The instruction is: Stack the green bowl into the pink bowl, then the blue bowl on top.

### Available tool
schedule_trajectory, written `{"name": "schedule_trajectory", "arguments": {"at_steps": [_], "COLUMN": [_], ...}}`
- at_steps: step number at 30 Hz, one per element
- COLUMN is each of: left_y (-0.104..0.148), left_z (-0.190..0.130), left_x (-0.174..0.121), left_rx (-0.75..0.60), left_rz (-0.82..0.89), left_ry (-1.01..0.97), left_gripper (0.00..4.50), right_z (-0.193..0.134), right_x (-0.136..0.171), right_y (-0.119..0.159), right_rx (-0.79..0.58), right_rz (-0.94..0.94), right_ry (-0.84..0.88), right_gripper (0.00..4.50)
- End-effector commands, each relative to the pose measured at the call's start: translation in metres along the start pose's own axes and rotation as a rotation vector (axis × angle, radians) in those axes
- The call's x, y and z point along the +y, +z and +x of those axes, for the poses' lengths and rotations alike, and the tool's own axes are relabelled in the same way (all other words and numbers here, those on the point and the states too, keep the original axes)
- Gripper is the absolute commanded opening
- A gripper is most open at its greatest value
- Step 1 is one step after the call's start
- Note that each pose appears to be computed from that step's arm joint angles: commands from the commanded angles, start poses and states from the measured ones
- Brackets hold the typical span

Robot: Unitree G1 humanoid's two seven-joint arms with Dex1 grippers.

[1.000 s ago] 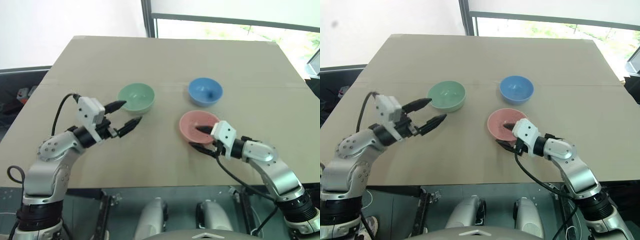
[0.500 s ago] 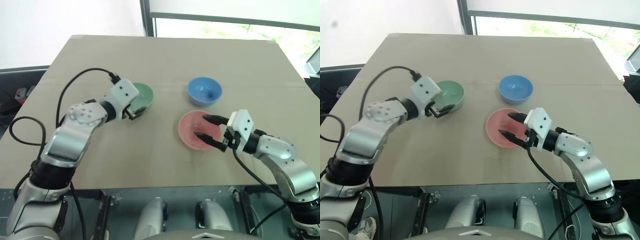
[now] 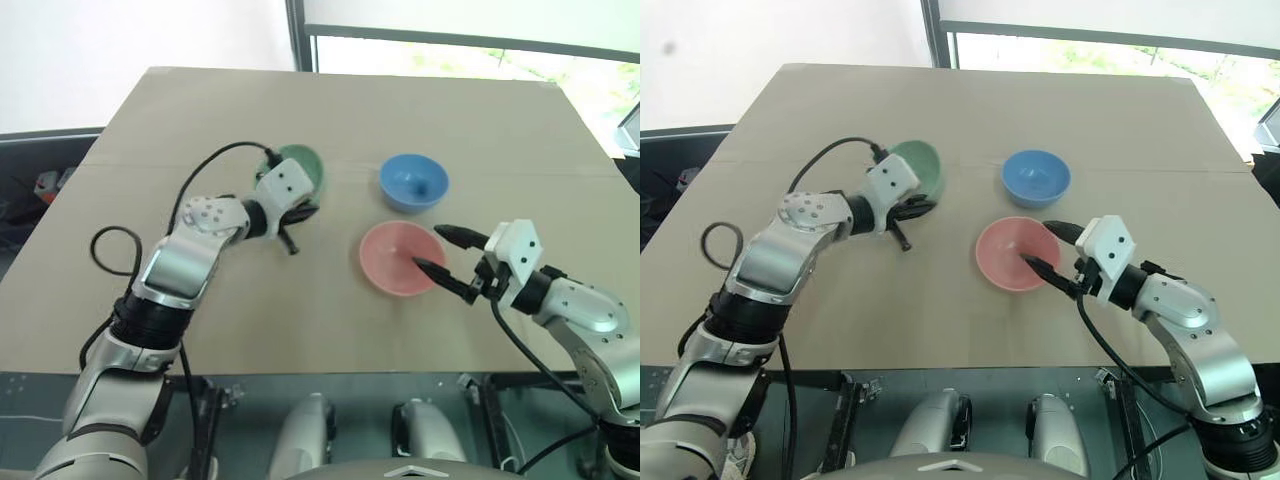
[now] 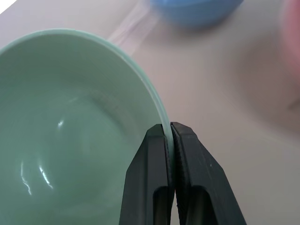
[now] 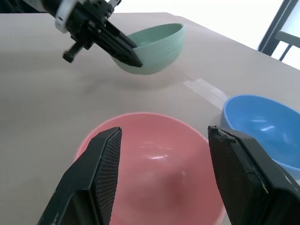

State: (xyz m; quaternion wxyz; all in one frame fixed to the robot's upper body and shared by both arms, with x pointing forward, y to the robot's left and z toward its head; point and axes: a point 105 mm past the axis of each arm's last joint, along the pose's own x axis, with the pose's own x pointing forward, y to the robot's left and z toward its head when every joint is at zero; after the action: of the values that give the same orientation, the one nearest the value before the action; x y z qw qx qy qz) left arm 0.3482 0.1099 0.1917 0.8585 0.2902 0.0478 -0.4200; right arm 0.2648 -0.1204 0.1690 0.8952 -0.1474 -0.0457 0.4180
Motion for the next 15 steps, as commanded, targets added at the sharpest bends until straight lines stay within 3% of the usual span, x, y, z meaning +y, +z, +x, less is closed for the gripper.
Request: {"name": "schedule_trajectory", "arguments": {"at_steps": [1, 6, 11, 12, 15], "left_y": [0.056, 0.064, 0.061, 0.062, 0.065], "left_z": [-0.012, -0.005, 0.003, 0.004, 0.009], "left_x": [-0.029, -0.065, -0.078, -0.079, -0.078], "left_rx": [-0.249, -0.342, -0.359, -0.366, -0.406], "left_rz": [0.165, 0.230, 0.222, 0.205, 0.226], "left_ry": [-0.147, -0.354, -0.494, -0.511, -0.489], "left_gripper": [0.04, 0.04, 0.04, 0.75, 1.94], "right_z": [-0.010, -0.027, -0.038, -0.041, -0.044], "right_x": [-0.009, -0.023, -0.021, -0.020, -0.020], "right_y": [0.011, 0.006, 0.005, 0.004, 0.002], "right_rx": [-0.015, 0.041, 0.046, 0.060, 0.073], "right_rz": [-0.053, -0.092, -0.063, -0.073, -0.078], "right_ry": [-0.052, -0.134, -0.186, -0.185, -0.200], "right_gripper": [3.07, 3.07, 3.07, 3.07, 3.07]}}
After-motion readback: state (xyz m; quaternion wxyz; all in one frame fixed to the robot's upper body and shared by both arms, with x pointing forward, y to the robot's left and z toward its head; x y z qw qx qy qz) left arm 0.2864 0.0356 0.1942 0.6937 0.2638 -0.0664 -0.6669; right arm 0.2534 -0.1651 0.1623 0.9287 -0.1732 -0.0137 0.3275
